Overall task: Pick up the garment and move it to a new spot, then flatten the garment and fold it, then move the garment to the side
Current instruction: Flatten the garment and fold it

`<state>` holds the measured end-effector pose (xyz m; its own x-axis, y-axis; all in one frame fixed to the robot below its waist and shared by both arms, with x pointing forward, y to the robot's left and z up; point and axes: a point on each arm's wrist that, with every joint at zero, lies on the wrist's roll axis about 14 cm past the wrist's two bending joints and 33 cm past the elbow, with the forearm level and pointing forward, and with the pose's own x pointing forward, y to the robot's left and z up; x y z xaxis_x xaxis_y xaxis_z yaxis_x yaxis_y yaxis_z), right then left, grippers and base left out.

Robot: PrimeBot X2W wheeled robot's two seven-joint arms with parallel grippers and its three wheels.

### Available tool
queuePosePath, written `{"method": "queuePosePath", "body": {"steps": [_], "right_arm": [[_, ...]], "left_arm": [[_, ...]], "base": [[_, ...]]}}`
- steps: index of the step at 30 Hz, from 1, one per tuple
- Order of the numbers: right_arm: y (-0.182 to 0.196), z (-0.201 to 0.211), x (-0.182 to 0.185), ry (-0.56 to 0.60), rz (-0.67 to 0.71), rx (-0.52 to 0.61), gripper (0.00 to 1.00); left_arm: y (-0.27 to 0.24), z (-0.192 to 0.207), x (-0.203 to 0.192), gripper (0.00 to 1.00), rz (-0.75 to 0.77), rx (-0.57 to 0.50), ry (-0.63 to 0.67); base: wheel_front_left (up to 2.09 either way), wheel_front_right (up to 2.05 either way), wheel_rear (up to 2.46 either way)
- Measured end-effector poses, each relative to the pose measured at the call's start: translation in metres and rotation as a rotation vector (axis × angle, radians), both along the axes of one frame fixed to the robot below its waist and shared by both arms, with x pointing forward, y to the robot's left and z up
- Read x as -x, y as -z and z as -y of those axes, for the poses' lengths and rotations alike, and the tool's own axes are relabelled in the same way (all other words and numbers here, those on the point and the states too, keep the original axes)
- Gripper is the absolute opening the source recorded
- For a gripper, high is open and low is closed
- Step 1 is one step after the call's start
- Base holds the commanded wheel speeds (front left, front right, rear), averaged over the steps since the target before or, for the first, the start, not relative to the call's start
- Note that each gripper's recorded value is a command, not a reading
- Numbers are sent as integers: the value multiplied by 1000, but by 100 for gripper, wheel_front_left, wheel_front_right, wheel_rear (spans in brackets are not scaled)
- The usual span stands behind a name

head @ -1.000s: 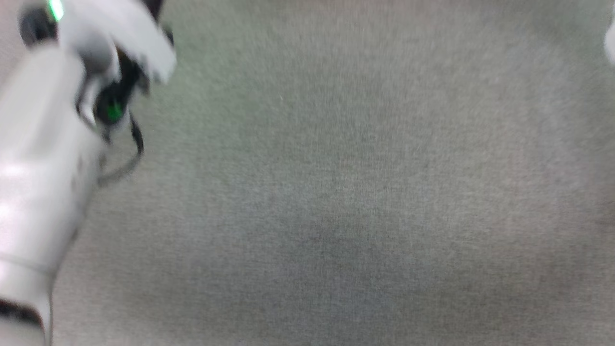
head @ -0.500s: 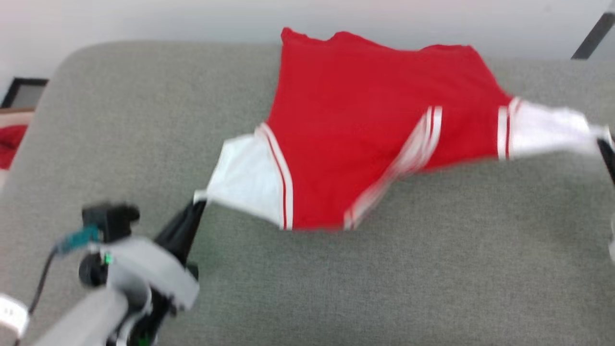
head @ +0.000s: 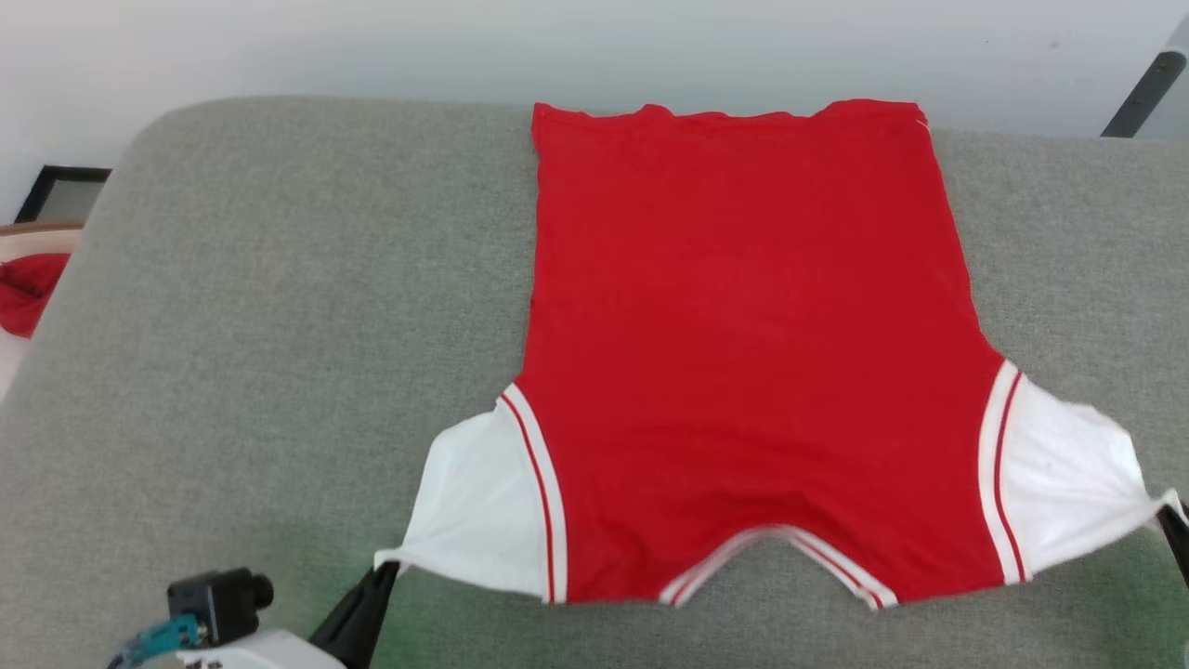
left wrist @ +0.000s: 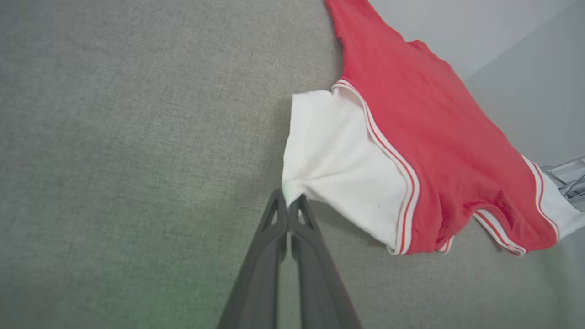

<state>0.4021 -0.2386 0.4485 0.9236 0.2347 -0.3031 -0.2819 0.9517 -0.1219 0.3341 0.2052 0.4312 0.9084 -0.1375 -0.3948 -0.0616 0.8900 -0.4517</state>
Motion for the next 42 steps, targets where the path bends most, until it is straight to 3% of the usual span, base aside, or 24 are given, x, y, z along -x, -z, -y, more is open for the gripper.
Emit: {"method": "queuePosePath", "body": {"steps": [14, 15, 16, 17, 18, 27, 36, 42], "right_arm": [[30, 9, 28, 69, -156, -14, 0], [33, 7, 29, 65, -170, -15, 15], [35, 4, 31, 58, -185, -14, 38], [37, 2, 33, 55, -202, -15, 76], [40, 0, 34, 56, -223, -22, 100], [28, -12, 23, 54, -270, -72, 100], [-51, -27, -64, -9, -59, -31, 100], [-70, -33, -130, -17, -25, 3, 100]], "left_arm": [[21, -3, 19, 0, -93, 20, -51], [22, -3, 18, 0, -90, 10, -49], [21, -4, 16, 0, -85, 6, -50], [21, -4, 14, 0, -80, 6, -52], [20, -3, 12, 0, -72, 2, -46], [16, 2, -2, 0, -25, -9, -37], [17, 13, -15, 0, 1, 8, -17], [17, 22, -26, 0, 22, 23, 8]], "base": [[0, 0, 0], [0, 0, 0], [0, 0, 0], [0, 0, 0], [0, 0, 0], [0, 0, 0], [0, 0, 0], [0, 0, 0]]}}
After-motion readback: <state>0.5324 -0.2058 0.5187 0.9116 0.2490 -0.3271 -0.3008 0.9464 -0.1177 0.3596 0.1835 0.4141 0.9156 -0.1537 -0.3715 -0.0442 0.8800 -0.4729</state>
